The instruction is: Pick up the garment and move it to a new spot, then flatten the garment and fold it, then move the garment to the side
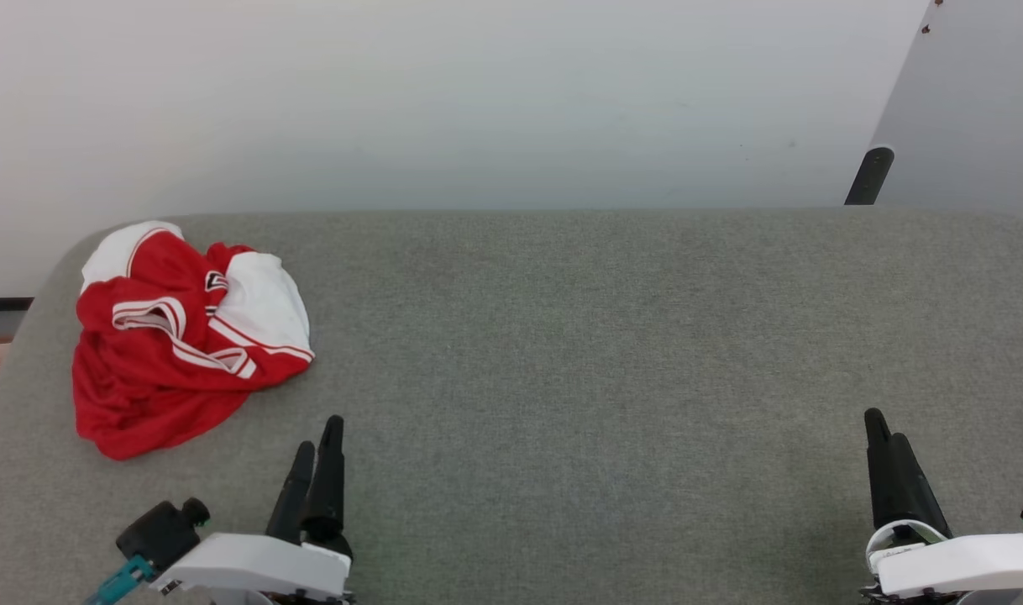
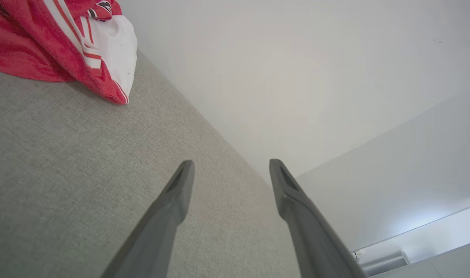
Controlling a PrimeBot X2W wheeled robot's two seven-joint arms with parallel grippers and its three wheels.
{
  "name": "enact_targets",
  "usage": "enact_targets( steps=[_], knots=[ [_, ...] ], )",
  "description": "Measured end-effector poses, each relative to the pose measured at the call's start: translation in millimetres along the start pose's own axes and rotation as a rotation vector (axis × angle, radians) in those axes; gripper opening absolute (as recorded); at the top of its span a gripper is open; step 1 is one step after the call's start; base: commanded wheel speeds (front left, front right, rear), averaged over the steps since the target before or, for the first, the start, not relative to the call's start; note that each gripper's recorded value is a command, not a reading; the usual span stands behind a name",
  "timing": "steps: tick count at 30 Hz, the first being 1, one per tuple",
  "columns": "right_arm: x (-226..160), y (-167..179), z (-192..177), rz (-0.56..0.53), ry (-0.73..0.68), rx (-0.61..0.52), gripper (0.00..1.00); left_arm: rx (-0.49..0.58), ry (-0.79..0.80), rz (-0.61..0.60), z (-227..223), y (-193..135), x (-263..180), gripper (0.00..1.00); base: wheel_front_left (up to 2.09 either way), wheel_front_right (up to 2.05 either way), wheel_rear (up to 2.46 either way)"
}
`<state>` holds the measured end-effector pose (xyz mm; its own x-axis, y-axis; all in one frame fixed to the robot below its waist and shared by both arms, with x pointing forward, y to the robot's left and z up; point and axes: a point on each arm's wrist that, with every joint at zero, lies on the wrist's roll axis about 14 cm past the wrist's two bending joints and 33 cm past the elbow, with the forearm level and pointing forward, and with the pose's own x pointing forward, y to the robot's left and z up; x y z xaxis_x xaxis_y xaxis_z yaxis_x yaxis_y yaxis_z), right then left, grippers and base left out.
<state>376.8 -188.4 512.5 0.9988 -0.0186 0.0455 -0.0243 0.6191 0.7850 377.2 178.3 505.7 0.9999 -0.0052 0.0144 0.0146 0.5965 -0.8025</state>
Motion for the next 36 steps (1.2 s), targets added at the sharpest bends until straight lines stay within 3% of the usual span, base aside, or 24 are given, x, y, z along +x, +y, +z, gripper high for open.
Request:
enact_targets(
  steps=[18, 36],
  knots=[
    [1.1, 14.4, -4.2, 0.066, -0.002, -0.350, 1.00, 0.479, -0.021, -0.078, 3.1, -17.3, -0.1, 1.00, 0.00, 0.00, 0.00],
    [1.6, 25.6, -3.3, 0.115, -0.029, -0.527, 1.00, 0.705, -0.078, -0.144, 10.8, -34.6, -2.4, 1.00, 0.00, 0.00, 0.00]
  ],
)
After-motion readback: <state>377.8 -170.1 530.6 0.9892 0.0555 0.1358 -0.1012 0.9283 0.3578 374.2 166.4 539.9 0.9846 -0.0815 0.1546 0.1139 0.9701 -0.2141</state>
